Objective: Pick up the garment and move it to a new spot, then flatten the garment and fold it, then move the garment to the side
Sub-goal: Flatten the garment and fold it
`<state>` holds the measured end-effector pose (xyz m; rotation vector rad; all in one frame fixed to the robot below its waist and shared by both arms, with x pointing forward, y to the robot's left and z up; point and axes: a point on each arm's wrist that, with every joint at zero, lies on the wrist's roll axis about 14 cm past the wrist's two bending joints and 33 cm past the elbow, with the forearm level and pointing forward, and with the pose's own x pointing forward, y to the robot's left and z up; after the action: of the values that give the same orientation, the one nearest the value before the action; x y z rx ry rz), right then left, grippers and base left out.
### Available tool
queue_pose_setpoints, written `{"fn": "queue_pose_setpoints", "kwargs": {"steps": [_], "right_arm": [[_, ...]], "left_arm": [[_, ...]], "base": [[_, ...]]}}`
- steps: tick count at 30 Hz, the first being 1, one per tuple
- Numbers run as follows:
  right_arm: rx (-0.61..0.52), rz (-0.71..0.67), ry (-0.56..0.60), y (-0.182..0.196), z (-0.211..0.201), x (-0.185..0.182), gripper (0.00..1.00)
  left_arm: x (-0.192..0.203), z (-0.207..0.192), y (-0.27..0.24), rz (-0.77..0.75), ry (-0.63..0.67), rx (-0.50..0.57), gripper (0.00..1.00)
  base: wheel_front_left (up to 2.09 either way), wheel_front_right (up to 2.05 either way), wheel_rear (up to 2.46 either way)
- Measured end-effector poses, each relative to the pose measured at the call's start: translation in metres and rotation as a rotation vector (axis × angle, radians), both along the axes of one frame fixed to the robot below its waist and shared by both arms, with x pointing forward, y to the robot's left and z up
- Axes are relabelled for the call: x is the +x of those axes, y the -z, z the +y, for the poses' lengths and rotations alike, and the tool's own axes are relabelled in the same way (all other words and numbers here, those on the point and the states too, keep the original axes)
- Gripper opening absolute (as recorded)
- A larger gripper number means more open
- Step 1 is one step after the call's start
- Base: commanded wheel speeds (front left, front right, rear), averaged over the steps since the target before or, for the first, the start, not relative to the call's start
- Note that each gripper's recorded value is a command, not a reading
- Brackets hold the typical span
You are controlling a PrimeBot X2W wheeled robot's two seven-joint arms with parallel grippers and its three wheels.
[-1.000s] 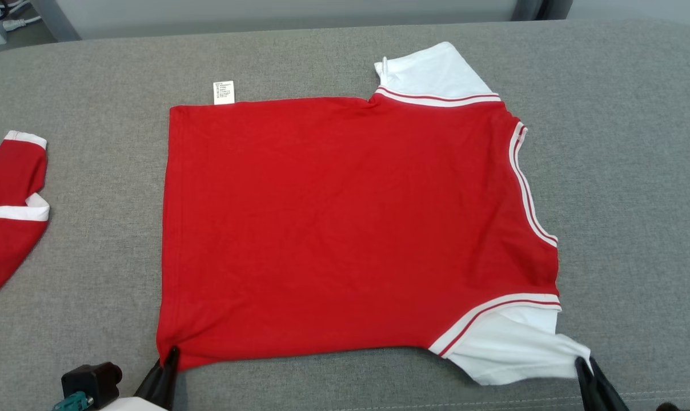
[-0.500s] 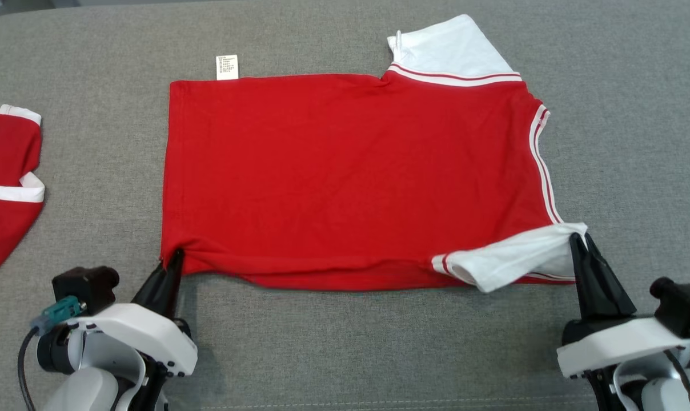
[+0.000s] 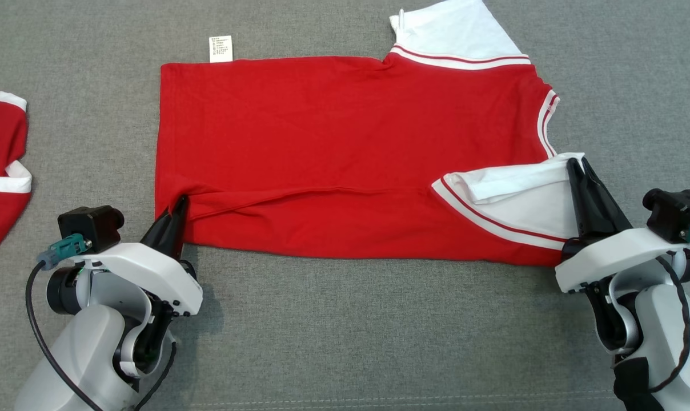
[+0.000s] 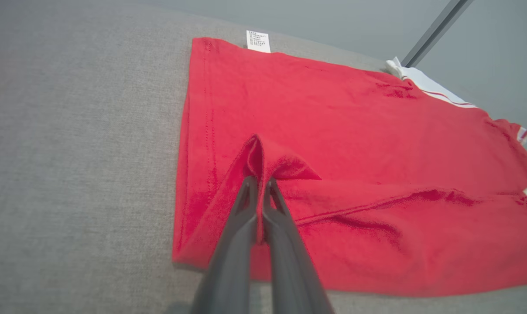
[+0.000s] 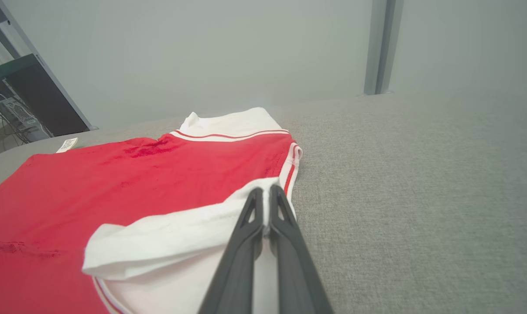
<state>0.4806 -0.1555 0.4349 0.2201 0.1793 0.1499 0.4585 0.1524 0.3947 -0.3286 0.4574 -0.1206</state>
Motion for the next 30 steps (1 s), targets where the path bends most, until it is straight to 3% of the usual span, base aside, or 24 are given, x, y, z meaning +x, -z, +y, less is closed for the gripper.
{"fn": "queue_pose_setpoints", "kwargs": {"steps": [3,4,5,6,7,8,15,21,30], "right_arm": [[-0.008,0.004,-0.014,0.004,0.003,0.007,0.00],[-0.006,0.008,-0.019,0.006,0.005,0.009,0.00],[-0.001,0.013,-0.023,0.008,0.007,0.009,0.00],[-0.003,0.008,-0.028,0.008,0.009,0.010,0.38],[-0.002,0.006,-0.032,0.009,0.010,0.011,0.95],[0.003,0.007,-0.033,0.010,0.011,0.011,1.00],[0.012,-0.060,-0.009,-0.003,0.005,0.007,1.00],[-0.033,-0.069,0.032,-0.002,-0.012,-0.021,1.00],[-0.049,-0.061,0.088,-0.003,-0.020,-0.069,1.00]], "left_arm": [[0.003,0.001,0.007,0.018,-0.001,0.005,0.00],[0.003,0.002,0.009,0.020,-0.009,0.005,0.09],[0.003,0.002,0.011,0.021,-0.014,0.005,1.00],[0.003,0.003,0.012,0.016,-0.020,0.007,1.00],[0.004,0.004,0.012,0.004,-0.030,0.006,1.00],[0.004,0.005,0.011,-0.007,-0.039,0.006,1.00],[0.008,0.020,-0.016,-0.154,-0.116,0.073,1.00],[-0.023,0.030,-0.022,-0.180,-0.151,0.172,1.00],[-0.064,0.032,-0.035,-0.180,-0.158,0.216,1.00]], "base": [[0.00,0.00,0.00],[0.00,0.00,0.00],[0.00,0.00,0.00],[0.00,0.00,0.00],[0.00,0.00,0.00],[0.00,0.00,0.00],[0.00,0.00,0.00],[0.00,0.00,0.00],[0.00,0.00,0.00]]}}
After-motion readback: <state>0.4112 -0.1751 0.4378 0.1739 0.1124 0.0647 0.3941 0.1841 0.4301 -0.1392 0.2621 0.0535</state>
